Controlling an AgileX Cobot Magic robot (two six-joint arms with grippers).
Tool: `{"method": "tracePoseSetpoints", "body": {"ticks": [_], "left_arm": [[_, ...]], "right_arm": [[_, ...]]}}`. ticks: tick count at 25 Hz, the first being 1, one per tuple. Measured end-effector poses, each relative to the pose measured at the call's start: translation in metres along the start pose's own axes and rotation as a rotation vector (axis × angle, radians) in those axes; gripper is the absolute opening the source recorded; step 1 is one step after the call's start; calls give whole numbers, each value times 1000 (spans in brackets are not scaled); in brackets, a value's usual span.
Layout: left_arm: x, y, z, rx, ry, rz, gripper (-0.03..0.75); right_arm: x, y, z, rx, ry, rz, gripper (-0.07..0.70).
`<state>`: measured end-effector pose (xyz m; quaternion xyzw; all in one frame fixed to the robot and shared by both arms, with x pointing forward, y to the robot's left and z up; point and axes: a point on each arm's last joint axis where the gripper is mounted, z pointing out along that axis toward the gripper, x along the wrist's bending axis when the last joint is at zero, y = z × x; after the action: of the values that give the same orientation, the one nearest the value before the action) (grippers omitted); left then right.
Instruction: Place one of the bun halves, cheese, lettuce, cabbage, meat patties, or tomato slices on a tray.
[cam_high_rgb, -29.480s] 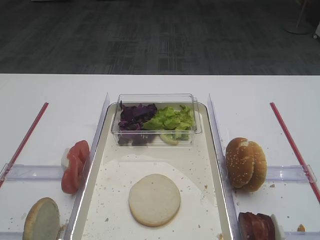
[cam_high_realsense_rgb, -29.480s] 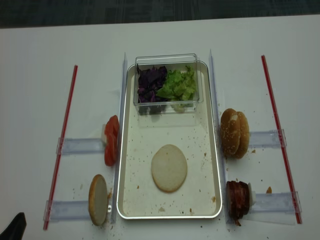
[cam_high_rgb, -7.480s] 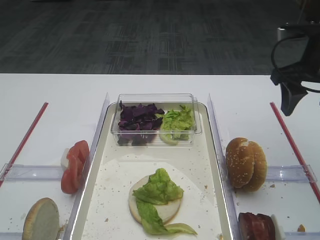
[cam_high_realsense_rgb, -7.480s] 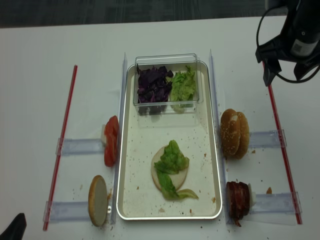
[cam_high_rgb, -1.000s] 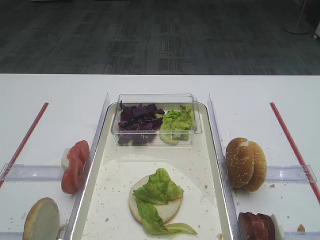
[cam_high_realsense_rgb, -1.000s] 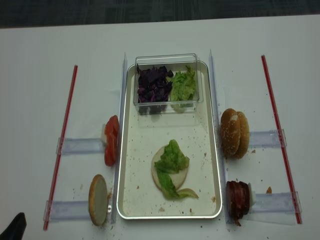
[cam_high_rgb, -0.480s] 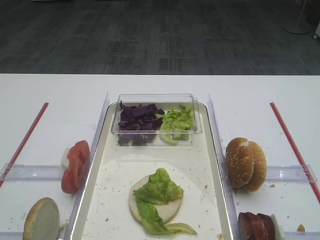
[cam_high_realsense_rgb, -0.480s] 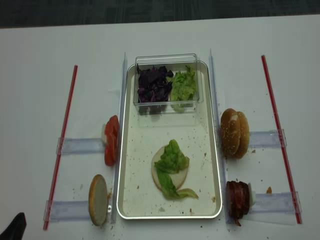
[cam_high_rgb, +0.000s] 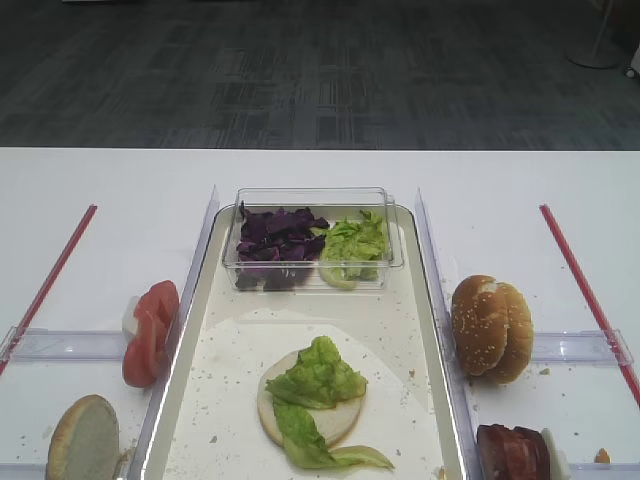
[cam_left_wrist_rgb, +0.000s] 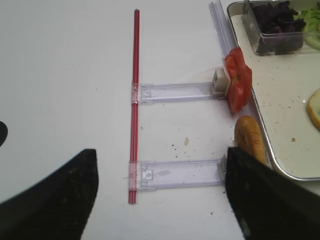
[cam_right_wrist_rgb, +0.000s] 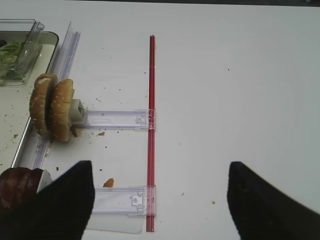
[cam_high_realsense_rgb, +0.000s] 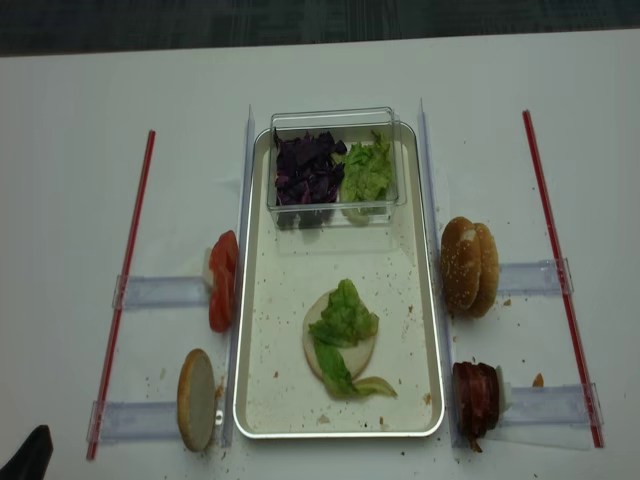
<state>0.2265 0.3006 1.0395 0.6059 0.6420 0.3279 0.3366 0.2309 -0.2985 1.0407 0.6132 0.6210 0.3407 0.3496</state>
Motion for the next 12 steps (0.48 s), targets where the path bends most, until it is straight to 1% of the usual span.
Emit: {"method": "tracePoseSetpoints", "body": {"ticks": [12], "left_arm": [[0,0,0,0,0,0,490]], "right_arm": [[0,0,0,-2,0,0,571]]}}
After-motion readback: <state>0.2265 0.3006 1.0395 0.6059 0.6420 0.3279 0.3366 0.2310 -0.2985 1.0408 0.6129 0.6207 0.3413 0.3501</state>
